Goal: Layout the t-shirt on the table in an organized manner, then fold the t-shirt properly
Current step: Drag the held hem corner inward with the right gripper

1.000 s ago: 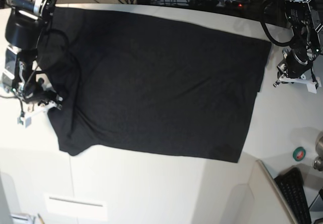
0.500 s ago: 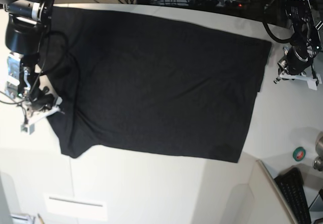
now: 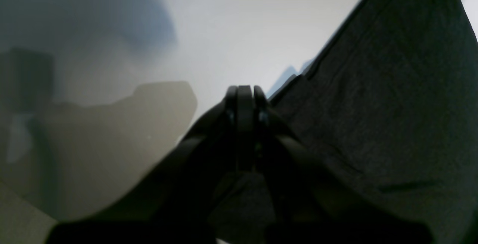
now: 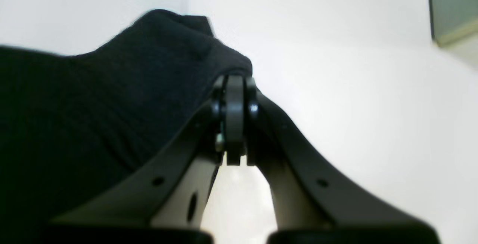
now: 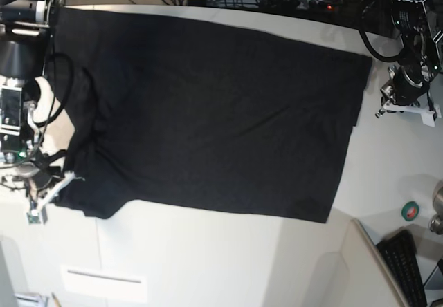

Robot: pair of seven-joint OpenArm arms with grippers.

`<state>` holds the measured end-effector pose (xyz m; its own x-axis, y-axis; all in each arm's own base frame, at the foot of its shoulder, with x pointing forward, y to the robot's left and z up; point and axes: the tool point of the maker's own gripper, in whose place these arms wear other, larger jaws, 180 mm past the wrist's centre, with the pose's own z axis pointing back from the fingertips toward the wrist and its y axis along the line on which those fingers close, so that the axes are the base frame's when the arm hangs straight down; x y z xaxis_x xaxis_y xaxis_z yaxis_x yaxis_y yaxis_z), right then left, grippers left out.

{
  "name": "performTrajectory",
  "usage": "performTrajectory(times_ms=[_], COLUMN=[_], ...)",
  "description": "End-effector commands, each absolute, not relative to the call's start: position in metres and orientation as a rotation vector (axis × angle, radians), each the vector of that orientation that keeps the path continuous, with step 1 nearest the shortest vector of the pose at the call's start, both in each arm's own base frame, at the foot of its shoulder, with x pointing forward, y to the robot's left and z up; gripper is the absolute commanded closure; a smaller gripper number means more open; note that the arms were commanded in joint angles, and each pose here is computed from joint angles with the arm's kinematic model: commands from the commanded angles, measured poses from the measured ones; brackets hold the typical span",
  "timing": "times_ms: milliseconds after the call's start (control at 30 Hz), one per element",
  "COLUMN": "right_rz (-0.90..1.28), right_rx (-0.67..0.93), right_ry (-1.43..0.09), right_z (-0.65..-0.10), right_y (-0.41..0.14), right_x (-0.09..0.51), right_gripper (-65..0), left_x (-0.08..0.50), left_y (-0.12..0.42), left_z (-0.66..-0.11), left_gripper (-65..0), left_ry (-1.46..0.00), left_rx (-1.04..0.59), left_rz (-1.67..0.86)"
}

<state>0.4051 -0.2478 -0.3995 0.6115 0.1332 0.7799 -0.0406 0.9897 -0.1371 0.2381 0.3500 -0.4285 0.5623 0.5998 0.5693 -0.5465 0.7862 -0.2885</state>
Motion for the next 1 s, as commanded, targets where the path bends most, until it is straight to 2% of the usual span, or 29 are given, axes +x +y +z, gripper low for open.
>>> performTrajectory(times_ms=[0,133,333,600,700,733,900,967], right_rz=[0.136,0.251,0.411,0.431,0.442,0.438,0.225,0.145], right_rx=[-0.108,-0.079,0.007,0.061,0.036,0.030,-0.019,-0.013], right_ry=[-0.989,-1.022,-0.957,-0.862,-0.821,-0.833,-0.933,-0.889], right_z=[-0.375,-0.368,-0.396,-0.421,-0.412,-0.405,-0.370,-0.381], right_y=[-0.240,-0.201,-0.140,-0.109,-0.111,-0.112,-0.160,-0.174], right_x=[0.417,0.403,0.364,0.338,0.338,0.340,0.374,0.382], right_gripper=[0.0,0.0,0.0,0.0,-21.5,-24.3,-24.9,-24.9], left_x=[0.248,0.254,0.255,0.256,0.256,0.255,0.255,0.255], left_y=[0.358,0.357,0.357,0.357,0.358,0.359,0.359,0.359], left_z=[-0.414,-0.412,-0.411,-0.412,-0.411,-0.411,-0.411,-0.411], left_gripper=[0.0,0.0,0.0,0.0,0.0,0.0,0.0,0.0], left_ry=[-0.751,-0.761,-0.765,-0.764,-0.767,-0.768,-0.768,-0.768], left_rx=[-0.071,-0.077,-0.078,-0.077,-0.076,-0.075,-0.075,-0.075], left_rz=[0.660,0.661,0.660,0.660,0.663,0.665,0.665,0.665])
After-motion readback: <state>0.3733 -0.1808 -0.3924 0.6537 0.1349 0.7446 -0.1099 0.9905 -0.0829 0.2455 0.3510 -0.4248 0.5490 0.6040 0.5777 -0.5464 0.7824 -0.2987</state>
